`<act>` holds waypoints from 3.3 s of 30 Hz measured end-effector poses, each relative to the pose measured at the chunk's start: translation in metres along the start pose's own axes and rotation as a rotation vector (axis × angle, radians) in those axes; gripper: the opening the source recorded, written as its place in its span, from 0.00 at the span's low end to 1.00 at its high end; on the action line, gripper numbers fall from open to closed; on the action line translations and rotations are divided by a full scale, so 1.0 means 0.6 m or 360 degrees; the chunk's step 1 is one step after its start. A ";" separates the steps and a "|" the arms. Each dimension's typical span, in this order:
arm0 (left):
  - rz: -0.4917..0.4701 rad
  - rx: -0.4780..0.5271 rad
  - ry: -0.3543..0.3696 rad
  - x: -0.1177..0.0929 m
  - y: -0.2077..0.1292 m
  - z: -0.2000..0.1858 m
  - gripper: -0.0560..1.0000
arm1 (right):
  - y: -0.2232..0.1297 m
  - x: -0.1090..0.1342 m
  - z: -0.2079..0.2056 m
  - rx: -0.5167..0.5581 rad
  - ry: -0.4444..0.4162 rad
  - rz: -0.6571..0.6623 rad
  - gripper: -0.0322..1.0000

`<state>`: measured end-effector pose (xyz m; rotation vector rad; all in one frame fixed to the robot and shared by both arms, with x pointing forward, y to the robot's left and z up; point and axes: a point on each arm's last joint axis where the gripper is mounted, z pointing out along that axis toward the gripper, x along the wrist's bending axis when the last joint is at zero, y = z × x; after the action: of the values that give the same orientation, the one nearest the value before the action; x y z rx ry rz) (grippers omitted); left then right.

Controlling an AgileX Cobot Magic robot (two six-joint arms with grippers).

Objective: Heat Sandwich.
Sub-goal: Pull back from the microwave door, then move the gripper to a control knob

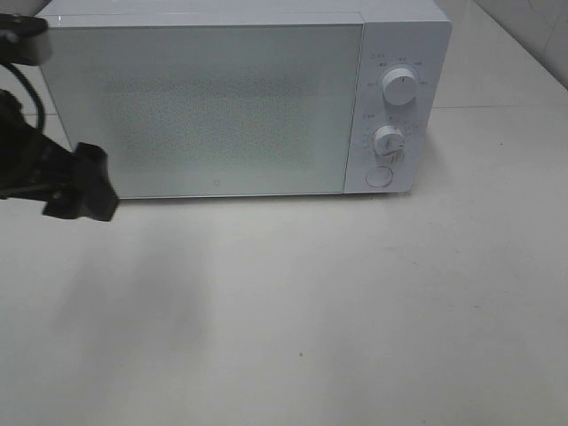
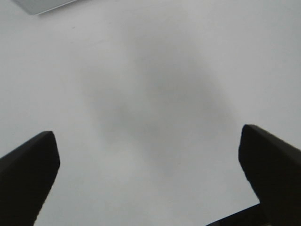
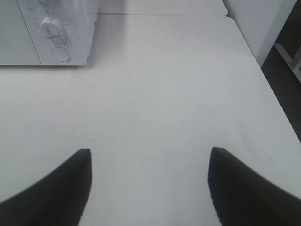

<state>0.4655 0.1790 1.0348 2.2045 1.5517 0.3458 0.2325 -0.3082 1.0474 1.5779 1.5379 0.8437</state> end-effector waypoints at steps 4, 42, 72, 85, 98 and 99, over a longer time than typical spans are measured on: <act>-0.0124 0.0021 0.0087 0.046 -0.009 -0.030 0.98 | 0.000 0.000 0.000 0.0000 0.0000 0.0000 0.69; -0.0290 -0.0282 0.0111 0.071 -0.273 -0.169 0.99 | 0.000 0.000 0.000 0.0000 0.0000 0.0000 0.69; -0.0366 -0.0957 0.0289 0.047 -0.360 -0.236 0.99 | 0.000 0.000 0.000 0.0000 0.0000 0.0000 0.69; -0.0361 -0.0997 0.0288 0.044 -0.365 -0.239 0.99 | 0.000 0.000 0.000 0.0000 -0.0001 -0.0001 0.69; -0.0361 -0.0999 0.0289 0.044 -0.366 -0.239 0.99 | 0.000 0.000 0.000 0.0000 -0.0003 -0.0001 0.69; -0.0361 -0.0999 0.0289 0.044 -0.366 -0.239 0.99 | 0.000 0.000 0.000 0.0000 -0.0003 -0.0001 0.69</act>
<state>0.2302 0.2951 1.0563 1.5347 1.4976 0.8472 0.2325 -0.3084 1.0474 1.5774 1.5372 0.8417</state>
